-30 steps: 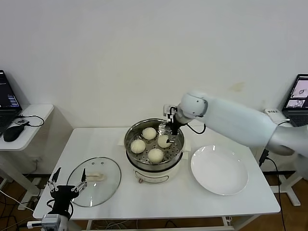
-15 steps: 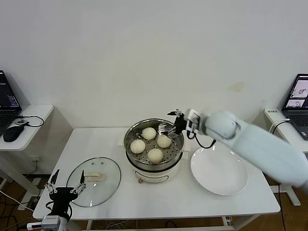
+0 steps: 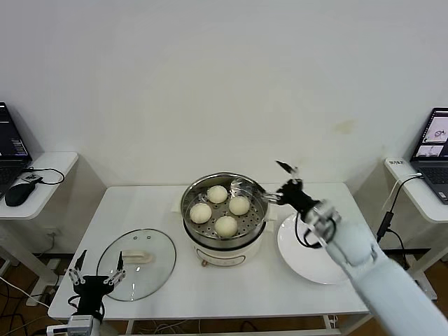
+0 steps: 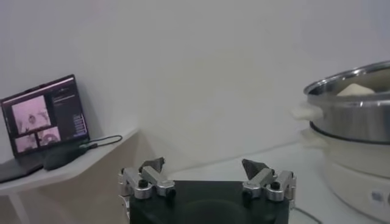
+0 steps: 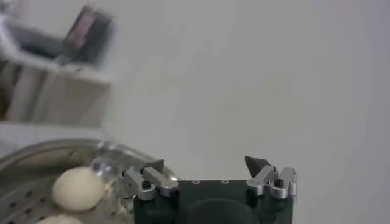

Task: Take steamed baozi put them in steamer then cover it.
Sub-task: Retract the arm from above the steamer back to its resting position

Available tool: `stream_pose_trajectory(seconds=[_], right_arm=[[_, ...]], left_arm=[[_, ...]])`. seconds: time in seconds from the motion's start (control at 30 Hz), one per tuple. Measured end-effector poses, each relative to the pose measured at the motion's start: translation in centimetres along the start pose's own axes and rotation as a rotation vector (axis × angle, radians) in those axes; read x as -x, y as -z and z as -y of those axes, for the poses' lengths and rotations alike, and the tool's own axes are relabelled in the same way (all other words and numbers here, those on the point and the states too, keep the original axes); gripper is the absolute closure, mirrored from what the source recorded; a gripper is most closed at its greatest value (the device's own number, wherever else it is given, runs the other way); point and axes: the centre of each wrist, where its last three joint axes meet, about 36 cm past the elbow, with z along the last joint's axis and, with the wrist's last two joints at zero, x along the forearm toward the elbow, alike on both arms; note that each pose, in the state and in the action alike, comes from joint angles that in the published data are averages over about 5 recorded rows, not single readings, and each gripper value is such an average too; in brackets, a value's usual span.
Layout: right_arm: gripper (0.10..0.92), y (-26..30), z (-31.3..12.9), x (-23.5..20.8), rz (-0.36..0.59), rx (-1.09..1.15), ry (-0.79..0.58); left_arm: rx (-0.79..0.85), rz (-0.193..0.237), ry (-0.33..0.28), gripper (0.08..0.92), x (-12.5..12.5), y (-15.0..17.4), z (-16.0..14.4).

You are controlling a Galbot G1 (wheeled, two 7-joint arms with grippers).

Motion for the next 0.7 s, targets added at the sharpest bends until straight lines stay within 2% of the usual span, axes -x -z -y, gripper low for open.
stream_pose_trajectory(seconds=[0.13, 0.3, 0.5, 0.7], right_arm=[[0.2, -2.0, -0.3, -4.0, 0.003, 0.055, -0.13], [0.2, -4.0, -0.8, -8.9, -0.026, 0.1, -0.273], [0.199, -5.4, -1.2, -13.8, -0.072, 0.129, -0.414], [0.2, -6.3, -1.6, -17.0, -0.114, 0.141, -0.51]], left_arm=[[0.158, 0.022, 0.026, 0.177, 0.3, -1.4, -0.7], [0.476, 0.076, 0.045, 0.177, 0.0, -4.2, -2.3], [0.841, 0.127, -0.011, 0.177, -0.5, -7.1, -3.4], [1.044, 0.174, -0.083, 0.177, -0.3, -8.5, -3.6]])
